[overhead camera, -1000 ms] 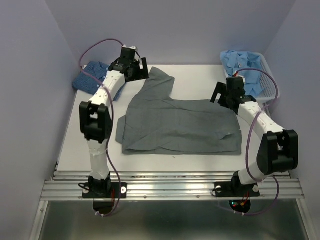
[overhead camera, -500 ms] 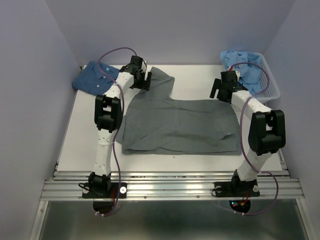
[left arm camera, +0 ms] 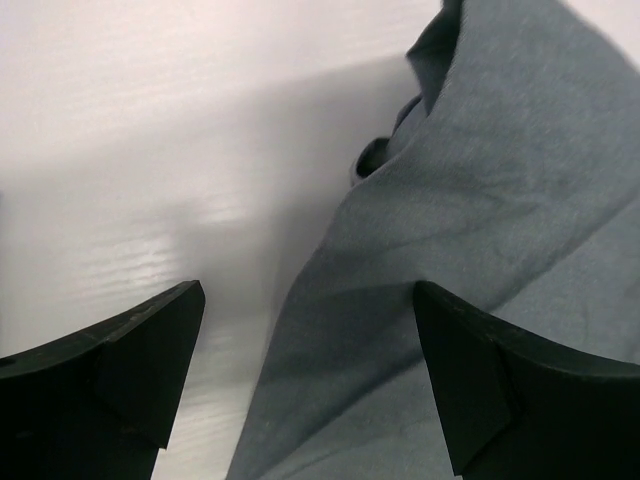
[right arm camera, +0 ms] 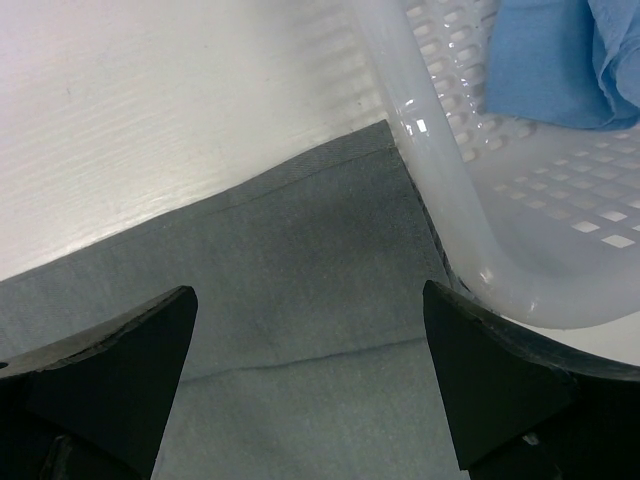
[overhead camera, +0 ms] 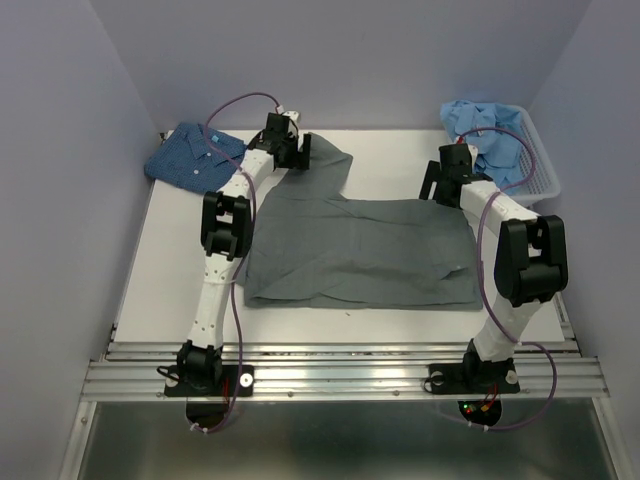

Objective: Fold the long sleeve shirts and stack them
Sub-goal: Fold the shirt

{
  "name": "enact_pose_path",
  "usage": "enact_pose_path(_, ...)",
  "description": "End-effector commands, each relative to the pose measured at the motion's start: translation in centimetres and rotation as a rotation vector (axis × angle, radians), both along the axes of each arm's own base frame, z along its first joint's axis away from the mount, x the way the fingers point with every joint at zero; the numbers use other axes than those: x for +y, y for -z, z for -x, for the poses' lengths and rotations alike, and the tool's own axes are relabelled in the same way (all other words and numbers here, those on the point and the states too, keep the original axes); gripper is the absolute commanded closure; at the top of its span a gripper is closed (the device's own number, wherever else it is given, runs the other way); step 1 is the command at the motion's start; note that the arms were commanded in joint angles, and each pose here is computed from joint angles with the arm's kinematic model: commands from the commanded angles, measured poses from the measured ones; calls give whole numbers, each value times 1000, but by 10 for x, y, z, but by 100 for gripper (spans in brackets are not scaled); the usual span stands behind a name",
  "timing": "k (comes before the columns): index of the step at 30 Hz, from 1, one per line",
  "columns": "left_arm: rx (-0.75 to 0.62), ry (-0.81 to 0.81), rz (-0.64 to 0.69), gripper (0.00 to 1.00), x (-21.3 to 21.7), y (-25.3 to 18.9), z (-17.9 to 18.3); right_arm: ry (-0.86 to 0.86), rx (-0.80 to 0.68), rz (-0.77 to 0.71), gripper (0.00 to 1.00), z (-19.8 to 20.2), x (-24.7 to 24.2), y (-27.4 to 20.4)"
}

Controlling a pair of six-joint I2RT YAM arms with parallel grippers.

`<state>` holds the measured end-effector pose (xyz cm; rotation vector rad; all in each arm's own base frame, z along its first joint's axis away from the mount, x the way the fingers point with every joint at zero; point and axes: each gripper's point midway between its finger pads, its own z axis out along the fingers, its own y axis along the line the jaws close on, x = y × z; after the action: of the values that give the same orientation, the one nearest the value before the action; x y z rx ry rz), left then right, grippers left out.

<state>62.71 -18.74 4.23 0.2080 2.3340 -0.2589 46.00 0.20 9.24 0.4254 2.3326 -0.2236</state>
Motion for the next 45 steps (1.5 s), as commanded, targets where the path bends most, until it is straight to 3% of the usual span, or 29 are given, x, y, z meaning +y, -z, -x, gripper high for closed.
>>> enact_pose_path(1, -167, 33, 164, 1, -27, -51, -29, 15, -67, 16, 0, -14, -6, -19)
enact_pose_path(5, -250, 100, 270, 1, -48, -73, -39, 14, -63, 22, 0, -13, -6, -17)
enact_pose_path(14, -297, 44, 340, 3, -54, -68, -58, 33, -55, 33, 0, -11, -10, -13)
enact_pose_path(17, -322, 66, 387, 12, -64, -75, -60, 32, -50, 32, 0, -11, -9, -11)
enact_pose_path(20, -327, 107, 428, 66, -74, -82, -56, 43, -51, 47, 0, -11, -13, -12)
enact_pose_path(21, -330, 111, 451, 100, -77, -89, -54, 46, -51, 52, 0, -12, -14, -11)
enact_pose_path(25, -362, 114, 473, 100, -71, -117, -47, 67, -28, 59, 0, -15, -15, -5)
enact_pose_path(26, -437, 116, 490, 100, -65, -156, -46, 88, -32, 49, 0, -19, -16, -8)
enact_pose_path(33, -577, 40, 472, 100, -13, -226, -37, 58, -50, 6, 0, -43, -4, -14)
enact_pose_path(37, -571, 43, 460, 100, 16, -222, -44, 67, -61, -2, 0, -55, -3, -16)
enact_pose_path(45, -543, 75, 455, 100, 23, -203, -57, 41, -107, -47, 0, -96, 19, -18)
